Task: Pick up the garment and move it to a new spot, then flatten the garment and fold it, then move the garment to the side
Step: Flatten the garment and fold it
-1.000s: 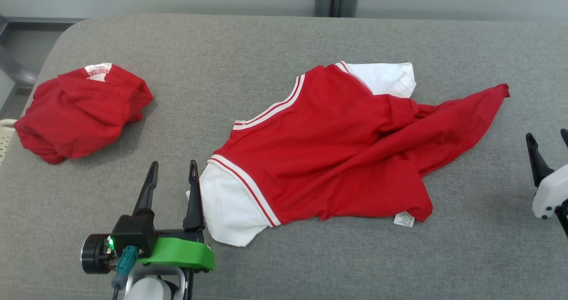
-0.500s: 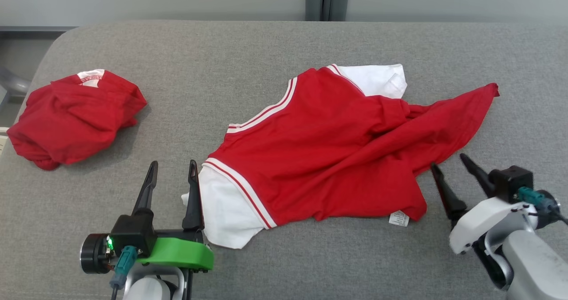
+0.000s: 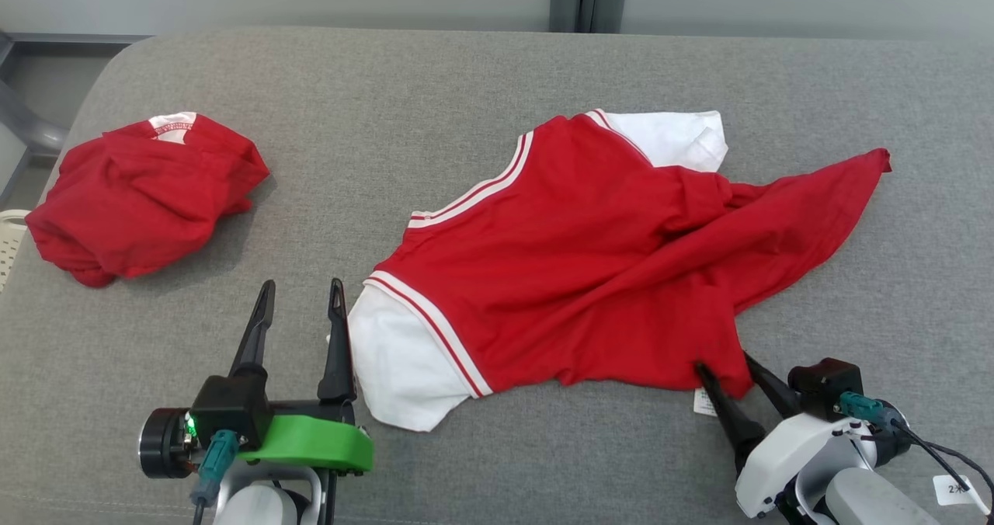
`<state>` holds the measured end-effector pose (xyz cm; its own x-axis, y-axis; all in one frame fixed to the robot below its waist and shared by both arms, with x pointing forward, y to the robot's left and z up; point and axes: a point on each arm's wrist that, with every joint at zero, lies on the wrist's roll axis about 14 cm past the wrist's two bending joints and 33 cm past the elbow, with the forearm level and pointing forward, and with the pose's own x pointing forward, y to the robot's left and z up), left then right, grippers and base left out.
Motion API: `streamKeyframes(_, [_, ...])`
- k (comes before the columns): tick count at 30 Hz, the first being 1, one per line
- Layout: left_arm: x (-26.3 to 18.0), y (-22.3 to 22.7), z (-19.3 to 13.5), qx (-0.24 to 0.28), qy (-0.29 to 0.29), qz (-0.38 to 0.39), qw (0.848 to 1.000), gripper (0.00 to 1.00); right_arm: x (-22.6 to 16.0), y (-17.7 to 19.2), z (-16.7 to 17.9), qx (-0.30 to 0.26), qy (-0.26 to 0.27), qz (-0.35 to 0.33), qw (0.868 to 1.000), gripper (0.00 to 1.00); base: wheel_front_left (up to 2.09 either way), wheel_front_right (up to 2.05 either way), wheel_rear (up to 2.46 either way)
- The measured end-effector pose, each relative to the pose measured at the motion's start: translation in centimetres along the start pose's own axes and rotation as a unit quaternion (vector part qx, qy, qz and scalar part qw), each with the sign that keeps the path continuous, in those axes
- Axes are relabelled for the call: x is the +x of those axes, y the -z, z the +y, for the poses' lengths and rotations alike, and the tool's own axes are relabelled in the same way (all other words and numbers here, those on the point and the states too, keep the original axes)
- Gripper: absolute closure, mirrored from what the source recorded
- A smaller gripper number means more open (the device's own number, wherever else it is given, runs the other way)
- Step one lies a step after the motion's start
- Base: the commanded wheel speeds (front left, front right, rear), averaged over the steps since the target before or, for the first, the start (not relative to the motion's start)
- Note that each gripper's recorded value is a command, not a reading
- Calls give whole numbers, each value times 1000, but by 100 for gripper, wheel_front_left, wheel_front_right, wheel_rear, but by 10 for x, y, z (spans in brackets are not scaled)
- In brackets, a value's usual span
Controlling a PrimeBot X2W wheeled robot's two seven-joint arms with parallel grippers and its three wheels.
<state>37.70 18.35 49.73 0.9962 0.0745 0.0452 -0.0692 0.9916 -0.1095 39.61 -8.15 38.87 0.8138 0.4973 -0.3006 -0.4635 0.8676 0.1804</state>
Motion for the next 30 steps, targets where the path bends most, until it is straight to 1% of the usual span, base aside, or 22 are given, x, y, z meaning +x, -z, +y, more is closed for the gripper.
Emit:
streamKeyframes(4, [2,0,-1,-1,1,0,1000,0,-4,-1,-10,-1,13,-1,1000,100,0,0,0])
streamKeyframes(9, [4,2,-10,-3,13,2,1000,0,-13,-16,-27,-53,27,-19,998,100,0,0,0])
streamKeyframes(11, [4,1,-11,-4,16,1,1000,0,-20,-15,-22,-65,21,-22,997,100,0,0,0])
streamKeyframes(13, [4,1,-13,-4,18,-1,1000,0,-27,-9,-9,-66,9,-17,998,100,0,0,0])
streamKeyframes(16, [4,0,-14,-5,20,-1,1000,0,-39,9,11,-64,-12,11,998,100,0,0,0])
streamKeyframes(17, [4,0,-14,-5,20,-1,1000,0,-43,14,17,-54,-15,16,998,77,0,0,0])
streamKeyframes(18, [4,0,-14,-5,21,-1,1000,0,-45,16,22,-45,-17,18,999,0,0,0,0])
streamKeyframes(20, [4,0,-14,-5,21,-2,1000,0,-50,19,21,-36,-10,21,999,0,0,0,0])
streamKeyframes(24, [5,0,-17,-6,24,-2,1000,0,-51,-4,4,-24,20,-18,999,0,0,0,0])
streamKeyframes(30, [5,-1,-20,-7,29,-3,1000,0,-59,-32,-39,-43,71,-52,995,0,0,0,0])
